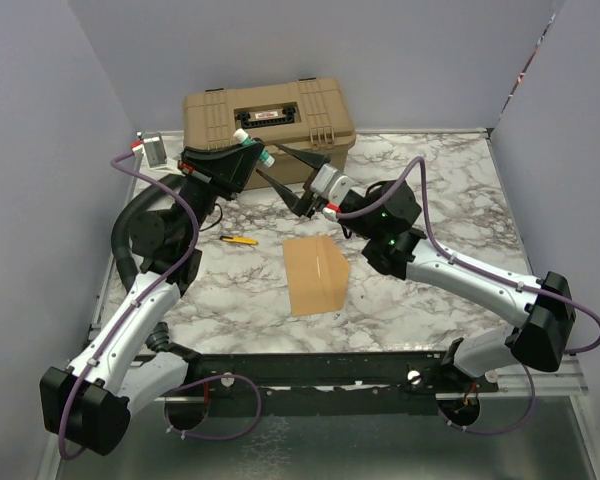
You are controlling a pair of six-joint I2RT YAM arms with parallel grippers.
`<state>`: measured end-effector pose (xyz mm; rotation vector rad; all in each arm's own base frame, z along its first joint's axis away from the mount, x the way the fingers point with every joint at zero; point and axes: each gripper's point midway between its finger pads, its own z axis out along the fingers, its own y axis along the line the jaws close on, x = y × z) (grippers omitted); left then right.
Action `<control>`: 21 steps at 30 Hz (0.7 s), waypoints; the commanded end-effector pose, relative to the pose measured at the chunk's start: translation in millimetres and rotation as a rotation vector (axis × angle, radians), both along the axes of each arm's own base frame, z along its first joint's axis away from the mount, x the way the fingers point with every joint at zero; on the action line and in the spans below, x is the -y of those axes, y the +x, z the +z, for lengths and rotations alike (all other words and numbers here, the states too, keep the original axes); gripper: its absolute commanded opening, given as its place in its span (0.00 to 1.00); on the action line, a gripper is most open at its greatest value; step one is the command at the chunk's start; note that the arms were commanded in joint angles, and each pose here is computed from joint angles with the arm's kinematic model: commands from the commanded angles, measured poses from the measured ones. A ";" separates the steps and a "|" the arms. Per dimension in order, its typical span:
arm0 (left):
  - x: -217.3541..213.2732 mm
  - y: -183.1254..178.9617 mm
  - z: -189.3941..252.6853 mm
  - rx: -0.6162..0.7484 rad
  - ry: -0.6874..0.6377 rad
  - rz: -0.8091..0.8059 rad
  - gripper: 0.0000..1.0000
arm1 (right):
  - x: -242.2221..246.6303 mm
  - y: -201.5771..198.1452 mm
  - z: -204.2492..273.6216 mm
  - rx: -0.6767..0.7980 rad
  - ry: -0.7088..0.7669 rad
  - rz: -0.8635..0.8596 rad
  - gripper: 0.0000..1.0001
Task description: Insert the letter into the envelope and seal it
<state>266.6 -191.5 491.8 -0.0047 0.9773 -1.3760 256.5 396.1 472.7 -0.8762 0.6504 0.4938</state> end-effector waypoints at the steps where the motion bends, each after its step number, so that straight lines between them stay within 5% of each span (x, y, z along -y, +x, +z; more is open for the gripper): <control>1: -3.0 1.0 1.2 0.002 -0.011 0.015 0.00 | -7.4 -3.3 4.2 0.016 -0.004 0.015 0.50; 12: -3.5 -5.1 3.0 0.017 -0.006 0.009 0.00 | -7.8 2.9 8.6 -0.186 0.081 0.053 0.01; 16: -7.1 -14.3 13.0 0.069 -0.012 0.018 0.00 | -2.1 -5.6 19.8 -0.409 0.188 0.188 0.00; 21: -9.8 -32.4 30.5 0.165 -0.018 0.009 0.00 | 27.5 -19.7 41.6 -0.789 0.420 0.577 0.01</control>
